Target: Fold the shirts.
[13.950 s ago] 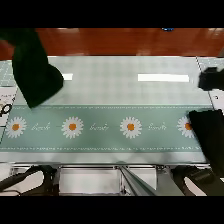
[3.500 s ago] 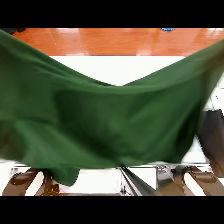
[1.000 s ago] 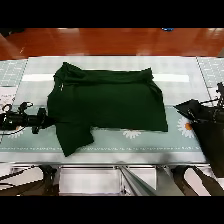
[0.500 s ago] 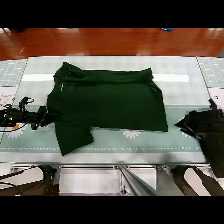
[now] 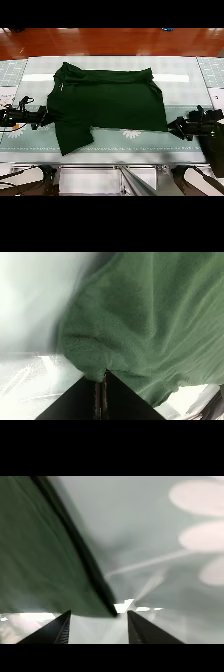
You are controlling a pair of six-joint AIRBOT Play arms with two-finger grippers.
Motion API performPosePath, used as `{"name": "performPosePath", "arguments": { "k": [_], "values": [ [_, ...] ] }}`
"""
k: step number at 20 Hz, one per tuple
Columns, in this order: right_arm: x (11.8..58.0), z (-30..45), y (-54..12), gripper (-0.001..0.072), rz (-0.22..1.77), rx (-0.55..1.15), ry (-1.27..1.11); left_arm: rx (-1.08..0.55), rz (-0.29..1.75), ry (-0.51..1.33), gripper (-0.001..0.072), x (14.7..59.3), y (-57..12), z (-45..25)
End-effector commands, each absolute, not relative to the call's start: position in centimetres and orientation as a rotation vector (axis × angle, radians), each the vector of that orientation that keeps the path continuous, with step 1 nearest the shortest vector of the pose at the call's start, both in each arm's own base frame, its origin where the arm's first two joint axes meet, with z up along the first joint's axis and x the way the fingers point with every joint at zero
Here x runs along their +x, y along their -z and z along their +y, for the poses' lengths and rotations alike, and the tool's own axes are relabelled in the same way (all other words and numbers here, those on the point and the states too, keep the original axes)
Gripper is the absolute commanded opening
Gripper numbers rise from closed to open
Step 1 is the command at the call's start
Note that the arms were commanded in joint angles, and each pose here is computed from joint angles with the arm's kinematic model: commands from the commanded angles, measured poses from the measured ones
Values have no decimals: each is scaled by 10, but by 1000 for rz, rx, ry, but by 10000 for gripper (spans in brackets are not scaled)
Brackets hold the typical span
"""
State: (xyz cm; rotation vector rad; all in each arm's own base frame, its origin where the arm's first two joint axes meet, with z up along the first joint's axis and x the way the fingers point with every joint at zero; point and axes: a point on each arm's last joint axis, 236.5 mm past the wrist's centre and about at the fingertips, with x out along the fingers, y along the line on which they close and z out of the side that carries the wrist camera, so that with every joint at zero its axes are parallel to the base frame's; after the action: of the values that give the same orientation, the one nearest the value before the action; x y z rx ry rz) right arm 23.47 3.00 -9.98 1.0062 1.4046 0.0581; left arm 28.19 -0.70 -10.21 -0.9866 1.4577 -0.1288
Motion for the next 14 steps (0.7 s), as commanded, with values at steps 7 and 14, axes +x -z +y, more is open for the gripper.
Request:
{"name": "performPosePath", "arguments": {
  "k": [7,14],
  "values": [
    [314,93,80,24,1332,933,-329,-1044,1345,181,24,311,77,-11],
    [390,64,-138,23,999,467,-427,-803,803,366,23,396,-140,6]
  ]
}}
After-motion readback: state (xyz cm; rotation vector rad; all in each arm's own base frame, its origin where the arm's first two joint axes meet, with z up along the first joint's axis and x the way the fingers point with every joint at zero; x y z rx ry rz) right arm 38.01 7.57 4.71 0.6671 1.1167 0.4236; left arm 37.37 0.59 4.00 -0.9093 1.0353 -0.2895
